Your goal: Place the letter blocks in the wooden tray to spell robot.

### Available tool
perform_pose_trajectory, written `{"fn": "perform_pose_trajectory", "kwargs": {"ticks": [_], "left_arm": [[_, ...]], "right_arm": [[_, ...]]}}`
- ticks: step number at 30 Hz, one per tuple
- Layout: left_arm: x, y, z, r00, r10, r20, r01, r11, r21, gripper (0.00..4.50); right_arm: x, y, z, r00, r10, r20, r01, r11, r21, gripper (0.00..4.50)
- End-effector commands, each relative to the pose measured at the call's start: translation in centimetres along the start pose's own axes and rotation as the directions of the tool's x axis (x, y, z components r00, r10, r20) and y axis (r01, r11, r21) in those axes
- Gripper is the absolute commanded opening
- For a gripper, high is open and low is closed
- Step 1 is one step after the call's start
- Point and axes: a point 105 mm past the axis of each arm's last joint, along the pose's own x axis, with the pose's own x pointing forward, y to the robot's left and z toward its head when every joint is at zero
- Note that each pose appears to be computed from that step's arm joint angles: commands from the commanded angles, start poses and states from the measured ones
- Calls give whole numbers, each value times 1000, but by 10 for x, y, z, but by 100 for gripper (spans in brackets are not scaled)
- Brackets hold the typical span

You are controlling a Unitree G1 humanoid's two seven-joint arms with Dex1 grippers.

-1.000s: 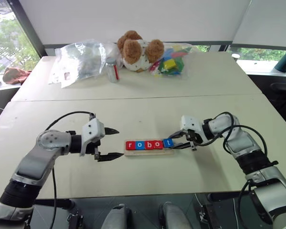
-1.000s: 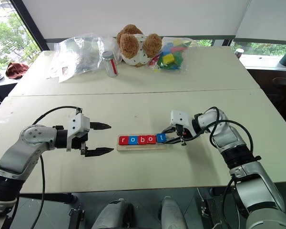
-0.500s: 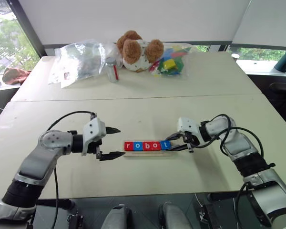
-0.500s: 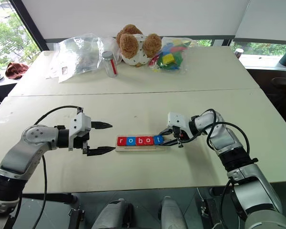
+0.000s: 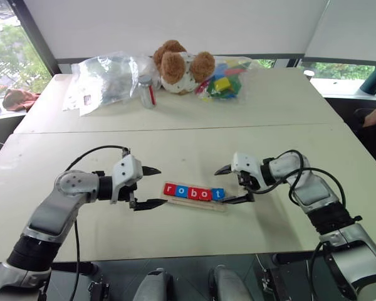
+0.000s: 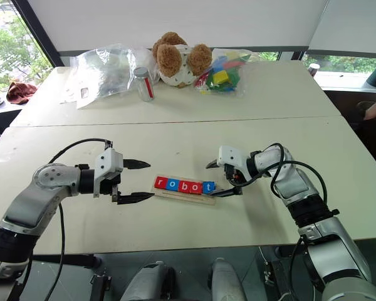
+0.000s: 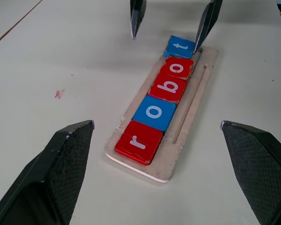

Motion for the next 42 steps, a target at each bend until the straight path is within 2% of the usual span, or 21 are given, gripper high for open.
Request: {"fn": "perform_pose_trajectory", "kwargs": {"ticks": [1,6,12,15,20,29,42], "left_arm": [[-1,1,6,1000,7,14,-7,1000,19,450],[1,1,6,1000,-3,15,3,1000,15,450],[5,2,6,1000,-16,20,16,1000,14,450],[6,1,7,999,-25,24,24,1000,13,450],[7,0,7,999,-26,24,26,1000,12,450],[6,-1,5,1000,-13,21,13,1000,4,450],[7,1,3,1000,-12,20,12,1000,6,450]], "right_arm": [[-15,-10,16,995,-79,60,79,997,-10,444],[-26,3,26,993,-41,110,37,998,42,444],[-23,-22,10,972,-231,48,229,973,40,444],[-20,-28,0,966,-260,11,259,966,21,444],[-15,-30,-6,968,-250,-1,250,968,6,444],[-11,-19,-3,985,-172,27,171,985,17,444],[-8,-10,-1,986,-161,41,159,987,38,444]]}}
